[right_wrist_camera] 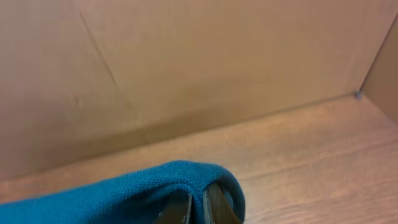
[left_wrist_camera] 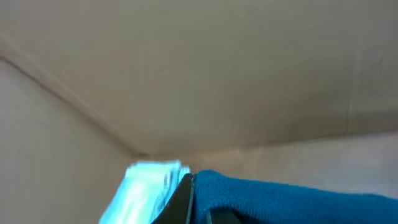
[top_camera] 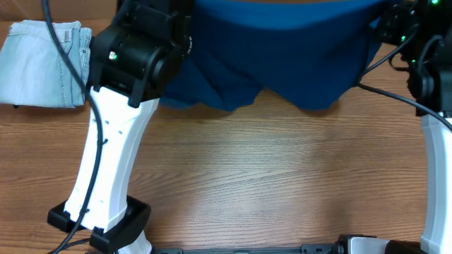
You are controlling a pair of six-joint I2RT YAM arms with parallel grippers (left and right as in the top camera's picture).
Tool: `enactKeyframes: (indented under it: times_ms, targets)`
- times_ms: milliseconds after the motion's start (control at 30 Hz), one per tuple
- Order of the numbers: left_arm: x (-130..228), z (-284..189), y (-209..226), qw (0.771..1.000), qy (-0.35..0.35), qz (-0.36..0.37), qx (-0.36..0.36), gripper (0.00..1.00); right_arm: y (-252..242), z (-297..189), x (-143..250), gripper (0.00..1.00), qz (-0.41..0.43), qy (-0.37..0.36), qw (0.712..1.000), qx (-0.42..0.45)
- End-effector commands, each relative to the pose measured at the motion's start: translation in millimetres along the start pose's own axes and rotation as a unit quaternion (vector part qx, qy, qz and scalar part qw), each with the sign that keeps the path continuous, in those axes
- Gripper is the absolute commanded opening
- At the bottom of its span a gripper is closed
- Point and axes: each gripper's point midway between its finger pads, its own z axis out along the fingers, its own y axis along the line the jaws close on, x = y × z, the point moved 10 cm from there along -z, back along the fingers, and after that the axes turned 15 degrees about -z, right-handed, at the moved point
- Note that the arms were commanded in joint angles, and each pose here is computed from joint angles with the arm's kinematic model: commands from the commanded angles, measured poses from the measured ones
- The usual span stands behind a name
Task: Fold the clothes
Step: 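Lift the teal shirt high with both grippers, spreading it between them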
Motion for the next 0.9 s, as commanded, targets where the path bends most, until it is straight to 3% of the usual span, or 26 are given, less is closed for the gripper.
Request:
enactKeyframes:
  times_ms: [0, 200, 400, 667, 867]
  targets:
    - [-33.0, -50.3, 48.1, 0.996, -0.077, -0.032, -0.006, 0.06, -10.1, -40.1, -32.7, 0.04, 0.003, -0.068, 0.998, 0.016]
    - [-51.7, -91.6, 83.9, 0.989, -0.139, -0.047, -0.006, 0.05, -16.3, -70.7, -60.2, 0.04, 0.009, -0.124, 0.991, 0.041]
    - [-57.5, -92.2, 84.5, 0.987, -0.156, -0.042, -0.008, 0.04, -17.8, -71.2, -63.8, 0.04, 0.01, -0.131, 0.99, 0.05]
    - [-47.2, -27.1, 50.4, 0.993, -0.112, -0.009, -0.029, 0.04, -14.8, -18.9, -53.1, 0.04, 0.006, -0.085, 0.995, 0.047]
    - [-57.6, 31.1, 43.7, 0.986, -0.152, -0.048, -0.041, 0.04, -13.1, 23.5, -56.0, 0.04, 0.008, -0.102, 0.994, 0.047]
